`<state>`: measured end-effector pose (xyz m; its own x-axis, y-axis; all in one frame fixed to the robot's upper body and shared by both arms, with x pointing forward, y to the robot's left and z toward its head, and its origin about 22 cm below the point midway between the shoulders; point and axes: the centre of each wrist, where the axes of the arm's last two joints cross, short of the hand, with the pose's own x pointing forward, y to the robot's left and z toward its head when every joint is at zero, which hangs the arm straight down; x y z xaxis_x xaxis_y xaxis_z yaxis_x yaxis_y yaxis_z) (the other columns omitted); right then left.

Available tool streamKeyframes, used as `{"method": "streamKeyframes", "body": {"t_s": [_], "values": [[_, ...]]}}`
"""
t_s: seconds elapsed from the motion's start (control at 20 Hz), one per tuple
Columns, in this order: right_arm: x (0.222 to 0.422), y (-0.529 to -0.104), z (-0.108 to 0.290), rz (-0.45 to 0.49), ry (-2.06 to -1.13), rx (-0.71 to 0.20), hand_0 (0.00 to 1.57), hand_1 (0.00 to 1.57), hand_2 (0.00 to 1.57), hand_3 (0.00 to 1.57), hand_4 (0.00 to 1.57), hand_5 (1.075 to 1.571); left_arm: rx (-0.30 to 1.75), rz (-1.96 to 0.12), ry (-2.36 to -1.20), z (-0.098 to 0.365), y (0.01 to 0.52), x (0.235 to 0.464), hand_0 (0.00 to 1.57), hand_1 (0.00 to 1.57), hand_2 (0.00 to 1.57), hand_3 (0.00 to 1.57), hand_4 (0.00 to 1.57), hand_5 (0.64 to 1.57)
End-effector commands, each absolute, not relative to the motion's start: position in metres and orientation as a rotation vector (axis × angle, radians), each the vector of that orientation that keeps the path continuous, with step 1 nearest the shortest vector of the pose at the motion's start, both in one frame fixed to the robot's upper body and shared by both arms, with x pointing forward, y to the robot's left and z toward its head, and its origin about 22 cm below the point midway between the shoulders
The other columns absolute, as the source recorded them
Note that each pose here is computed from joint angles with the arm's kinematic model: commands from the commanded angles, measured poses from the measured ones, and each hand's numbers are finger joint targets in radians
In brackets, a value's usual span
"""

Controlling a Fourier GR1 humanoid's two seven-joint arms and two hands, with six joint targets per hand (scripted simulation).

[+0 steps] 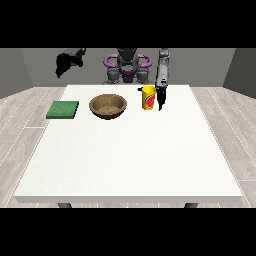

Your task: Pick the cup and pour the ball into the bowl, then pick the bowl and place it on the pad

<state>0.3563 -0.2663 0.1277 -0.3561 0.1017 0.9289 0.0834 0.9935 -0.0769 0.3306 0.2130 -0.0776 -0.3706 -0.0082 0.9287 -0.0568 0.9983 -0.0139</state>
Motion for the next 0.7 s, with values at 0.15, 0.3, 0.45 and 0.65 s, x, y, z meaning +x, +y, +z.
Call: {"method": "streamKeyframes", "body": {"t_s": [0.15, 0.3, 0.45, 0.65], "values": [[0.359, -0.286, 0.134, -0.008, -1.982, -0.13, 0.0, 0.0, 0.39, 0.67, 0.58, 1.57, 0.185, -0.096, -2.029, -0.099, 0.193, 0.316, 1.3, 1.3, 1.57, 1.57, 1.26, 1.243], [0.35, -0.3, 0.131, 0.007, -1.921, -0.158, 0.0, 0.0, 0.37, 0.69, 0.57, 1.57, 0.191, -0.068, -1.968, -0.114, 0.202, 0.304, 1.32, 1.32, 1.57, 1.57, 1.29, 1.211], [0.353, -0.316, 0.149, 0.008, -1.952, -0.142, 0.0, 0.0, 0.37, 0.66, 0.59, 1.57, 0.211, -0.064, -1.99, -0.105, 0.22, 0.316, 1.33, 1.33, 1.57, 1.57, 1.29, 1.207], [0.347, -0.325, 0.096, -0.062, -1.86, -0.212, 0.0, 0.0, 0.39, 0.66, 0.58, 1.569, 0.187, -0.164, -1.959, -0.086, 0.204, 0.329, 1.35, 1.35, 1.57, 1.57, 1.31, 1.172]]}}
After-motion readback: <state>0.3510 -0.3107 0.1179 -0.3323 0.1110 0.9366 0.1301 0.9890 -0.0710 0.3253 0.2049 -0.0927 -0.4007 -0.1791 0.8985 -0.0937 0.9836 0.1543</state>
